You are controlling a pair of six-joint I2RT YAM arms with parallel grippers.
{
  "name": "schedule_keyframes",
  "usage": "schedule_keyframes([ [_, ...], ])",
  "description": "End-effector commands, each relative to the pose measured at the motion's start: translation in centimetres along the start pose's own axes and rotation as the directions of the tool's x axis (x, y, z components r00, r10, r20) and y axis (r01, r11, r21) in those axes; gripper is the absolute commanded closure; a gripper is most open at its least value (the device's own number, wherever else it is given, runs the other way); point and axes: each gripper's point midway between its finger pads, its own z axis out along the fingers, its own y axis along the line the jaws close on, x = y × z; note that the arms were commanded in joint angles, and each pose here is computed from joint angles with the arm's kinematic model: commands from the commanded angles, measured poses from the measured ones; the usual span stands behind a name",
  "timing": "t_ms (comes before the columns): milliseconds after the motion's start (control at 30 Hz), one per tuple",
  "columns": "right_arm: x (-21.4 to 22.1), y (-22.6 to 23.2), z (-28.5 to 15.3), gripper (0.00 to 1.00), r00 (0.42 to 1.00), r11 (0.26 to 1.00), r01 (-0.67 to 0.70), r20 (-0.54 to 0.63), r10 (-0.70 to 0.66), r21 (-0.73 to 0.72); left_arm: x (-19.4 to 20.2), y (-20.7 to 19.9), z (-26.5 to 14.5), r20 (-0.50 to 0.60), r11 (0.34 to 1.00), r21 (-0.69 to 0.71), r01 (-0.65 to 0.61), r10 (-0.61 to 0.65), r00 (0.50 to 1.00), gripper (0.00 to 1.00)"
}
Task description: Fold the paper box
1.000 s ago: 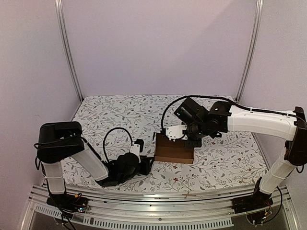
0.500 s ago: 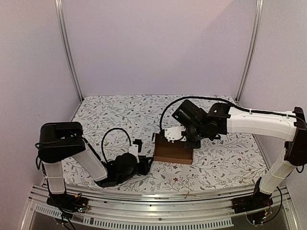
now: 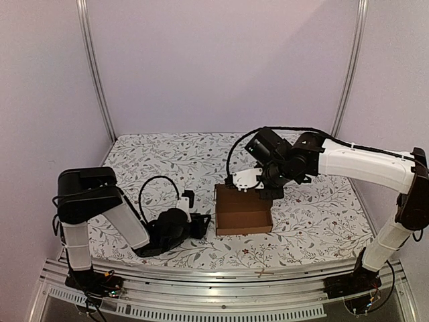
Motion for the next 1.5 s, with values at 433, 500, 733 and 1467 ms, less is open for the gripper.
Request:
schedule_keyframes([
  [433, 2.5, 2.5, 1.6, 0.99, 0.996, 0.995, 0.031, -0.082, -0.039, -0.095, -2.0, -2.5, -3.3, 0.081, 0.965, 0.260, 0.017, -0.040, 0.996, 0.53],
  [500, 2.4, 2.3, 1.2, 0.98, 0.997, 0.996, 0.026, -0.071, -0.033, -0.088, -2.3, -2.4, -4.3, 0.097, 0.960, 0.278, -0.026, -0.001, 0.995, 0.50],
  [733, 2.1, 1.8, 0.6, 0.97, 0.998, 0.997, 0.019, -0.057, -0.023, -0.073, -3.2, -4.4, -3.6, 0.080, 0.943, 0.320, -0.090, 0.068, 0.994, 0.51],
  [1467, 2.4, 7.1, 0.7, 0.95, 0.984, 0.987, 0.144, -0.091, -0.150, -0.069, -0.1, -4.6, -3.1, -0.034, 0.940, 0.338, -0.054, 0.069, 0.997, 0.55],
])
